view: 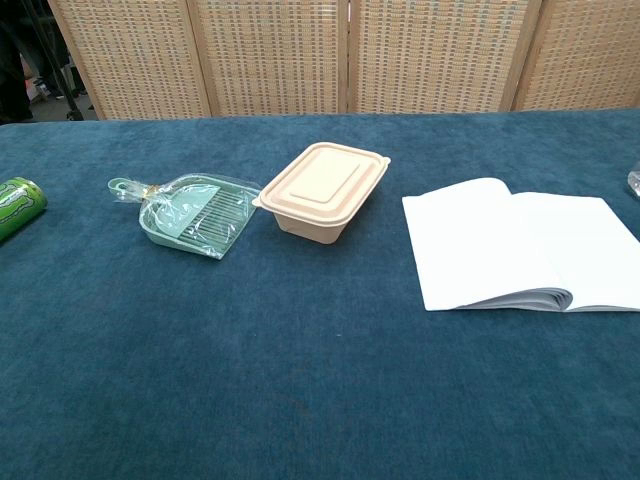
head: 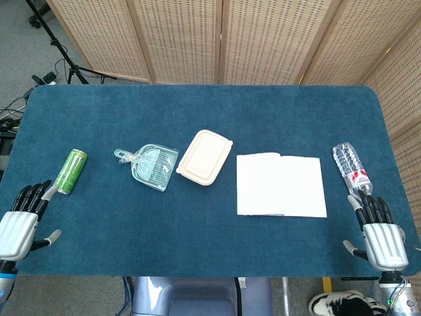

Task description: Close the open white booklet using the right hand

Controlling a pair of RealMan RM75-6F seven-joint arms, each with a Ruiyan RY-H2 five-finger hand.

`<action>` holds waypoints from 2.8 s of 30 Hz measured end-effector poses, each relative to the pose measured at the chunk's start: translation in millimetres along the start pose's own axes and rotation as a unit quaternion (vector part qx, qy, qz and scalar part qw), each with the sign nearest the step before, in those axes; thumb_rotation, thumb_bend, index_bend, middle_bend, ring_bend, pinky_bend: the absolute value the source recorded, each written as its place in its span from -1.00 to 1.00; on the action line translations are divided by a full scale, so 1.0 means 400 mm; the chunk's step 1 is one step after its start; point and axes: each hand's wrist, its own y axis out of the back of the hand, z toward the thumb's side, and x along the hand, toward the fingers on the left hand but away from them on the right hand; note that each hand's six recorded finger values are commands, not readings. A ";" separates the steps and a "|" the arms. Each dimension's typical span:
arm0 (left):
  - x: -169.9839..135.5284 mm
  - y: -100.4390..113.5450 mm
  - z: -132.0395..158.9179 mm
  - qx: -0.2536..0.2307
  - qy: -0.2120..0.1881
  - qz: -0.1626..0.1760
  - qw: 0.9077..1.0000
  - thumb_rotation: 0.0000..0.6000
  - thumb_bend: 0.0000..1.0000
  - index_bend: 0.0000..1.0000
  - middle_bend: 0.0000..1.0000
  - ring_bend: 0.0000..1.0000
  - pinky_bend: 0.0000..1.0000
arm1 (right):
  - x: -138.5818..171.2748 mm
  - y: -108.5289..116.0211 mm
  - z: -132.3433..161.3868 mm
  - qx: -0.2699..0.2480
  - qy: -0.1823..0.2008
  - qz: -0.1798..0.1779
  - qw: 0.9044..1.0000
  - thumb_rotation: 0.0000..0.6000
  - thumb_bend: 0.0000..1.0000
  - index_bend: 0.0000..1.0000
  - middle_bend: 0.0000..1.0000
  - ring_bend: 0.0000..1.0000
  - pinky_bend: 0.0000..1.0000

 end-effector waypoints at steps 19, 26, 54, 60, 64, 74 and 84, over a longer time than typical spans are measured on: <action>-0.004 0.004 0.001 -0.004 -0.002 0.000 1.000 1.00 -0.63 -1.00 -1.00 -1.00 -1.00 | 0.010 -0.009 0.020 0.004 0.009 0.006 1.000 1.00 -1.00 -0.88 -1.00 -1.00 -1.00; -0.005 0.002 0.004 -0.004 -0.005 -0.003 1.000 1.00 -0.63 -1.00 -1.00 -1.00 -1.00 | 0.012 -0.015 0.038 0.006 0.017 0.006 1.000 1.00 -1.00 -0.88 -1.00 -1.00 -1.00; -0.006 0.006 0.000 -0.015 -0.014 -0.004 1.000 1.00 -0.63 -1.00 -1.00 -1.00 -1.00 | -0.116 -0.079 0.319 -0.010 0.050 0.029 0.998 1.00 -1.00 -0.88 -1.00 -1.00 -1.00; -0.005 0.003 0.001 -0.016 -0.015 -0.007 1.000 1.00 -0.63 -1.00 -1.00 -1.00 -1.00 | -0.156 -0.113 0.358 -0.001 0.021 0.040 0.999 1.00 -1.00 -0.88 -1.00 -1.00 -1.00; -0.005 -0.001 0.003 -0.016 -0.018 -0.011 1.000 1.00 -0.63 -1.00 -1.00 -1.00 -1.00 | -0.167 -0.133 0.372 0.005 0.003 0.050 0.999 1.00 -1.00 -0.88 -1.00 -1.00 -1.00; -0.005 -0.002 0.006 -0.017 -0.020 -0.011 1.000 1.00 -0.63 -1.00 -1.00 -1.00 -1.00 | -0.181 -0.152 0.394 0.003 -0.017 0.056 0.998 1.00 -1.00 -0.88 -1.00 -1.00 -1.00; -0.006 0.003 0.003 -0.021 -0.019 -0.009 1.000 1.00 -0.63 -1.00 -1.00 -1.00 -1.00 | -0.178 -0.175 0.416 0.002 -0.022 0.064 0.998 1.00 -1.00 -0.88 -1.00 -1.00 -1.00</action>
